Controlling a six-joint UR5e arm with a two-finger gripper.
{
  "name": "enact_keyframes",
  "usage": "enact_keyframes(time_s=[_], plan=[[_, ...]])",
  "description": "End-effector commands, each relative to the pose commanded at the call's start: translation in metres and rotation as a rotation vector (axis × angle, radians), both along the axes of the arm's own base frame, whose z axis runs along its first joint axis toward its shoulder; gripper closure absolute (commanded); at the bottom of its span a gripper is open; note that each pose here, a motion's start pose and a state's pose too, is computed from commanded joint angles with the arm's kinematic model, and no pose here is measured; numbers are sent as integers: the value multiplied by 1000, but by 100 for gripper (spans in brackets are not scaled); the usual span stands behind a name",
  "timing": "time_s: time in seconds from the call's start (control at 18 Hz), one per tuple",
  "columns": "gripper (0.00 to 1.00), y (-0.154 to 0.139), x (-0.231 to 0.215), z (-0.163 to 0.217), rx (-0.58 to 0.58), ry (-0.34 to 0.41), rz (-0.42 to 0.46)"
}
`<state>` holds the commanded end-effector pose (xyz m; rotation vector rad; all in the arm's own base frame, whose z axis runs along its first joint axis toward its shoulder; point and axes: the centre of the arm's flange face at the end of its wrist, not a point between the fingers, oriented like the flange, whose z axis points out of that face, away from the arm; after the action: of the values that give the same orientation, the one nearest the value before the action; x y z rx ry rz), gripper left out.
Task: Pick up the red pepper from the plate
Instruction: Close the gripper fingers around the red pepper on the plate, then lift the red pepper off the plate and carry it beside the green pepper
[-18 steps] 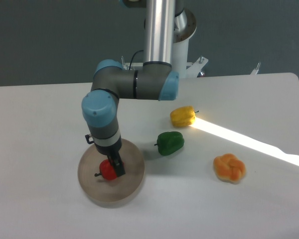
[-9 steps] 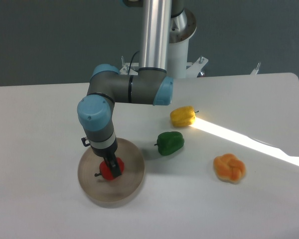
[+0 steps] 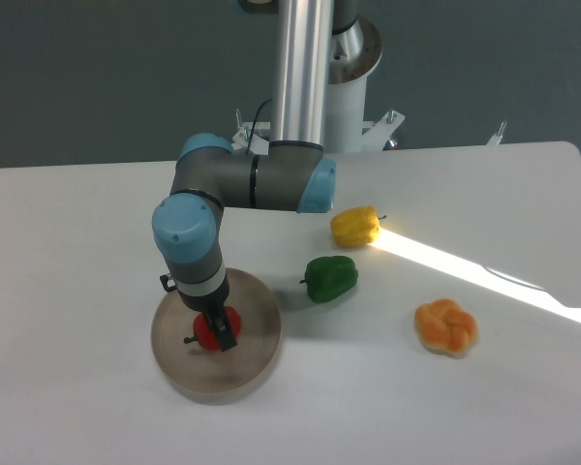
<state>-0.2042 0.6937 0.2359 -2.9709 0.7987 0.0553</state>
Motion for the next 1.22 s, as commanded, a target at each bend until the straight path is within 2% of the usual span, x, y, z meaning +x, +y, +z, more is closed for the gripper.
enact_keyframes(time_s=[0.22,0.39,0.56,0.72,0.94,1.22], plan=[[3,2,-1,-6,-1,-1,3],[12,2,-1,-6,-1,-1,3],[29,2,-1,-7,-3,-2,2],[37,2,-1,-7,-2,1,0],[40,3,-3,-3,3,4,-4],[41,5,-11,21,31,21,-3]])
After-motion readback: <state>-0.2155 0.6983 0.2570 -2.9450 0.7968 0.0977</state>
